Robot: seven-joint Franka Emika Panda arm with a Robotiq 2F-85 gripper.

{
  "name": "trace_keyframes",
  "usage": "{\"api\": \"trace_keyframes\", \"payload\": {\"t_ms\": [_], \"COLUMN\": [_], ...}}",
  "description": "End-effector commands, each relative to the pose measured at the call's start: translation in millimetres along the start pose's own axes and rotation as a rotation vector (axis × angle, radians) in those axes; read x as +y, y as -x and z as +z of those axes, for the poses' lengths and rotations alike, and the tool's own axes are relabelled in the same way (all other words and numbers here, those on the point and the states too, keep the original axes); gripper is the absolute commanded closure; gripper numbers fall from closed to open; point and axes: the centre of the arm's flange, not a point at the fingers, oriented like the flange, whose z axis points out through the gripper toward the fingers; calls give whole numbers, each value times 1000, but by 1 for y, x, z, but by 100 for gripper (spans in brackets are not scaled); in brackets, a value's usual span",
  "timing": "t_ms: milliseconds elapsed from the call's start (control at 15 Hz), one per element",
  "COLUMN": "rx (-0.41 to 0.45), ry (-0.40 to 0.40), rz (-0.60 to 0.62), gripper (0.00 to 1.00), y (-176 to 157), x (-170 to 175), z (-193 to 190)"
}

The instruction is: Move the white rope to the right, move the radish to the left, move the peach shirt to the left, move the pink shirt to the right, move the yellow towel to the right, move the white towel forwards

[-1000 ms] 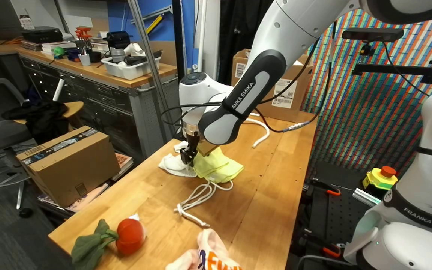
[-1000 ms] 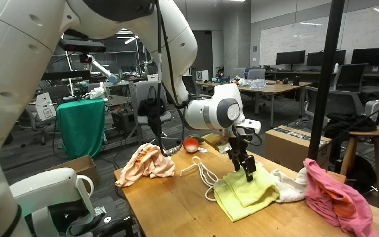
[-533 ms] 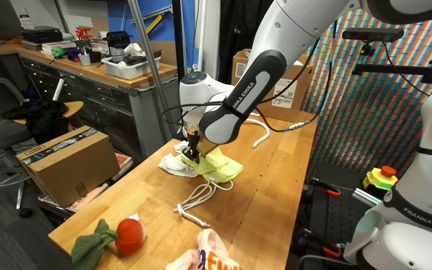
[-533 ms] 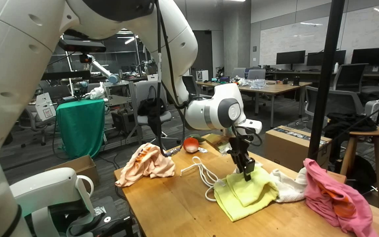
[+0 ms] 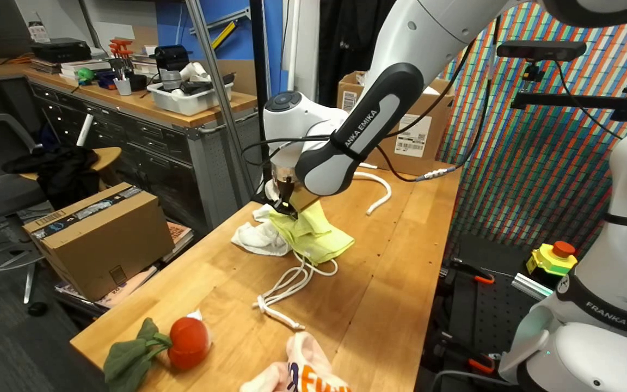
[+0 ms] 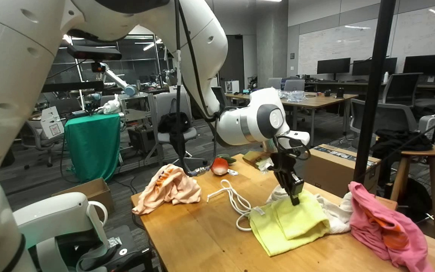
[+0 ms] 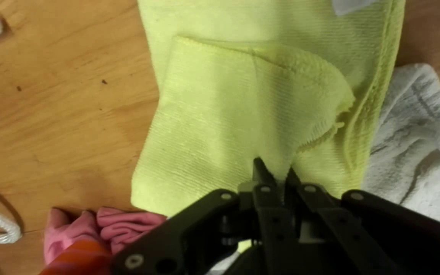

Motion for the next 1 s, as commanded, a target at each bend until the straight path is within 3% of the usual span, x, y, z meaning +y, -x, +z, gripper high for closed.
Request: {"api": "trace_keyframes", "payload": {"t_ms": [0,600,933], "rx": [32,98,140], "ry": [64,313,351], "rz": [27,87,179], "gripper": [95,96,96], "y": [-1,18,39], "x": [22,78,112], "z": [-34,-91,-127]}}
